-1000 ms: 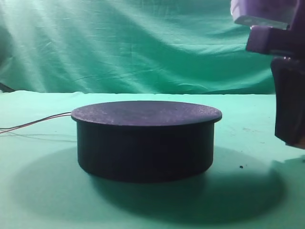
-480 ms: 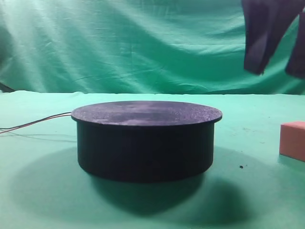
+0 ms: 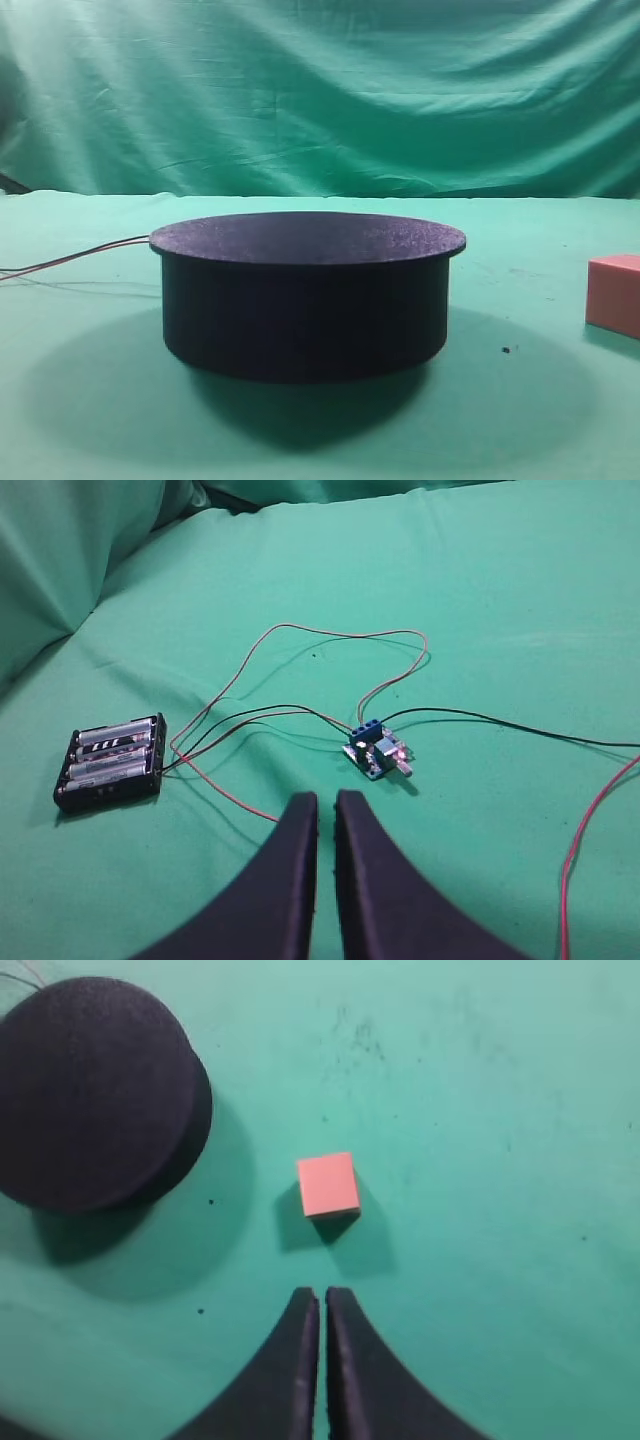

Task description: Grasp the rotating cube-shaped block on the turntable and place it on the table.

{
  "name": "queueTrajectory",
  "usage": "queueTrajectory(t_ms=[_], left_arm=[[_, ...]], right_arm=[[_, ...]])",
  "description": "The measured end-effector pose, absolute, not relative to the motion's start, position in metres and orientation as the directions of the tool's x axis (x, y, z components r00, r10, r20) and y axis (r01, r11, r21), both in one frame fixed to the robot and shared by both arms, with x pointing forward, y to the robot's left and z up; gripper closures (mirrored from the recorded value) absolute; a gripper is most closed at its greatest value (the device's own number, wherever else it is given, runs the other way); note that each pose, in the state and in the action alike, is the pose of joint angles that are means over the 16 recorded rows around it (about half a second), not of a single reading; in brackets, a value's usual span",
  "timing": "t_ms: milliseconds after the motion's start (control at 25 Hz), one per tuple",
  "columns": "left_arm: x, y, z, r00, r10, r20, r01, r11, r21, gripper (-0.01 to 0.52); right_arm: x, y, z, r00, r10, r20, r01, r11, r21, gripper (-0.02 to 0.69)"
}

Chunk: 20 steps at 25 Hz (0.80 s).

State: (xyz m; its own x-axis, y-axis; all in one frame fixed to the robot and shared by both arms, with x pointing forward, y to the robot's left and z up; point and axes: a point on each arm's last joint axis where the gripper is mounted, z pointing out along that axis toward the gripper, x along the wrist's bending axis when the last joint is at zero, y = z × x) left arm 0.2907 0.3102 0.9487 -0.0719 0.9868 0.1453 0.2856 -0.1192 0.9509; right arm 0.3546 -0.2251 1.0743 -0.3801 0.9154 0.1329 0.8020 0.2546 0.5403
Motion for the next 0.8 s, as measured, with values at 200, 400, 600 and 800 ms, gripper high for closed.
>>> queueTrajectory(t_ms=[200, 400, 600, 800], left_arm=[[0.291, 0.310, 0.949, -0.072, 0.987, 0.145, 0.286, -0.119, 0.951, 0.514], [0.291, 0.310, 0.949, -0.072, 0.987, 0.145, 0.286, -0.119, 0.951, 0.514], [0.291, 0.310, 0.949, -0.072, 0.987, 0.145, 0.286, -0.119, 0.951, 0.514], [0.291, 0.310, 0.949, -0.072, 0.987, 0.145, 0.286, -0.119, 0.951, 0.514]], right_arm=[[0.347, -0.230, 1.076, -0.420, 0.900, 0.116, 0.740, 0.266, 0.618, 0.665], [0.346, -0.234, 1.083, -0.461, 0.885, 0.060, 0.658, 0.296, 0.692, 0.665], [0.348, -0.243, 1.085, -0.454, 0.891, -0.013, 0.572, 0.303, 0.762, 0.665], [0.345, -0.259, 1.076, -0.377, 0.924, -0.068, 0.467, 0.253, 0.847, 0.665]])
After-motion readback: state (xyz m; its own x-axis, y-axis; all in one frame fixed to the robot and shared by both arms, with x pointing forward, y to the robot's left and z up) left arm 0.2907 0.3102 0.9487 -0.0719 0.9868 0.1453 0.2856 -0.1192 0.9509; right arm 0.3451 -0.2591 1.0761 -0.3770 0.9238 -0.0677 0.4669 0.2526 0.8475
